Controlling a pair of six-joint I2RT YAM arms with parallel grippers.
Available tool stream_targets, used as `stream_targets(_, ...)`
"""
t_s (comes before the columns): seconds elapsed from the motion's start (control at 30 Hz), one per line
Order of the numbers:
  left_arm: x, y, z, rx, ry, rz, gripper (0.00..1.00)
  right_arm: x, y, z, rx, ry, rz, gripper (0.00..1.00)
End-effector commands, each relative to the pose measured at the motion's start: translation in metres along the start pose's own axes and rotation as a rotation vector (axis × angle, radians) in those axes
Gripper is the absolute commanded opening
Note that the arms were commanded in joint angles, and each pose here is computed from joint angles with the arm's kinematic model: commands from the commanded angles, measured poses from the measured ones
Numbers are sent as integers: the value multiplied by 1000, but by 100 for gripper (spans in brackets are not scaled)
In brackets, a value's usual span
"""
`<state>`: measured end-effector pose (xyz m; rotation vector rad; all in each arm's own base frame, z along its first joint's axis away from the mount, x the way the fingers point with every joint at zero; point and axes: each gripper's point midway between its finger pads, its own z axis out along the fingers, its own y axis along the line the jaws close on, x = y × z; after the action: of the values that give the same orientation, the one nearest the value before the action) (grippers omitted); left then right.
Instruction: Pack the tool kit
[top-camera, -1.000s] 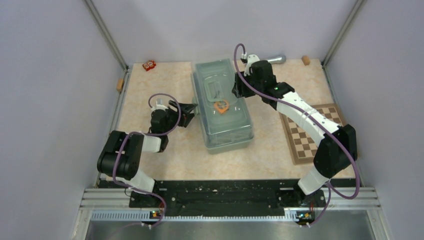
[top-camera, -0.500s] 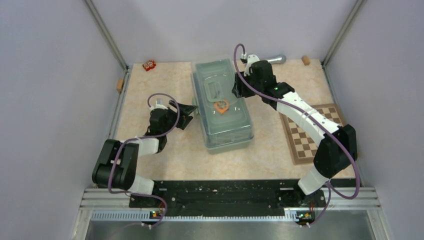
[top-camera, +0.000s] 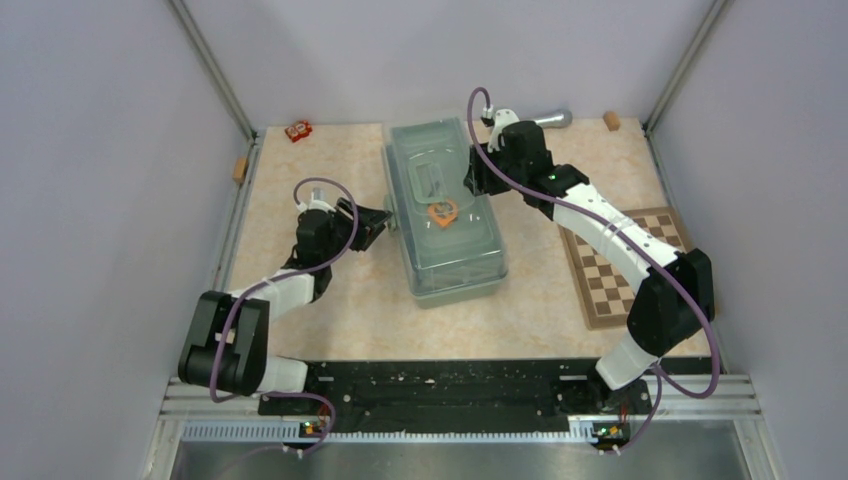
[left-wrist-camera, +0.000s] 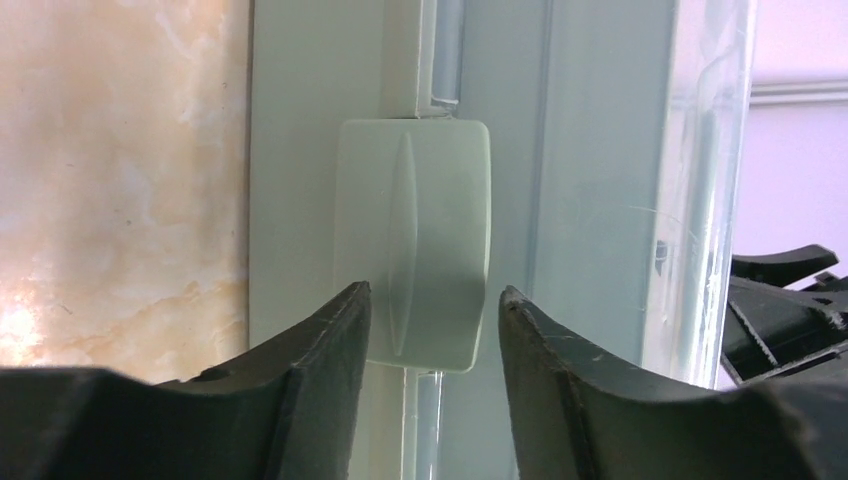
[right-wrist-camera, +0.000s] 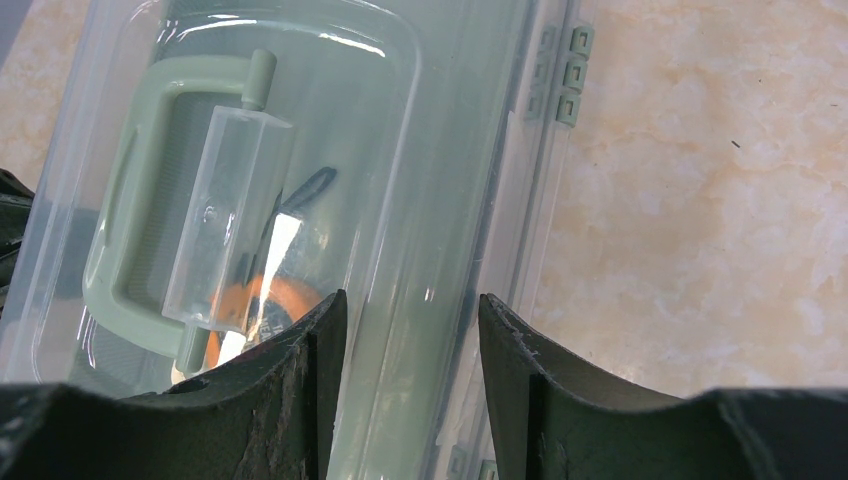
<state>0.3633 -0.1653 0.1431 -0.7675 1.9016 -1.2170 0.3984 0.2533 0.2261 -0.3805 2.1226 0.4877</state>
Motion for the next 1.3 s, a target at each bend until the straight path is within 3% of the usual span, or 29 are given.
stream_targets(0.0,-11,-24,4,57,-29,53,51,12,21,-6,-57,43,-39,49)
stream_targets(0.5,9,23,21,-21,44,-25,48,18,25,-4,-74,60,-37,48)
stream_targets(0.87,23,20,28,88,92,-112,49,36,37,0,-110,98,-29,46)
stream_targets(1.07,12,11,21,80,61,-57,57,18,34,-6,-82,50,-54,48)
stream_targets(1.27,-25,-3,7,-6,-19,81,69,-16,16,-20,23,-36,-70,63)
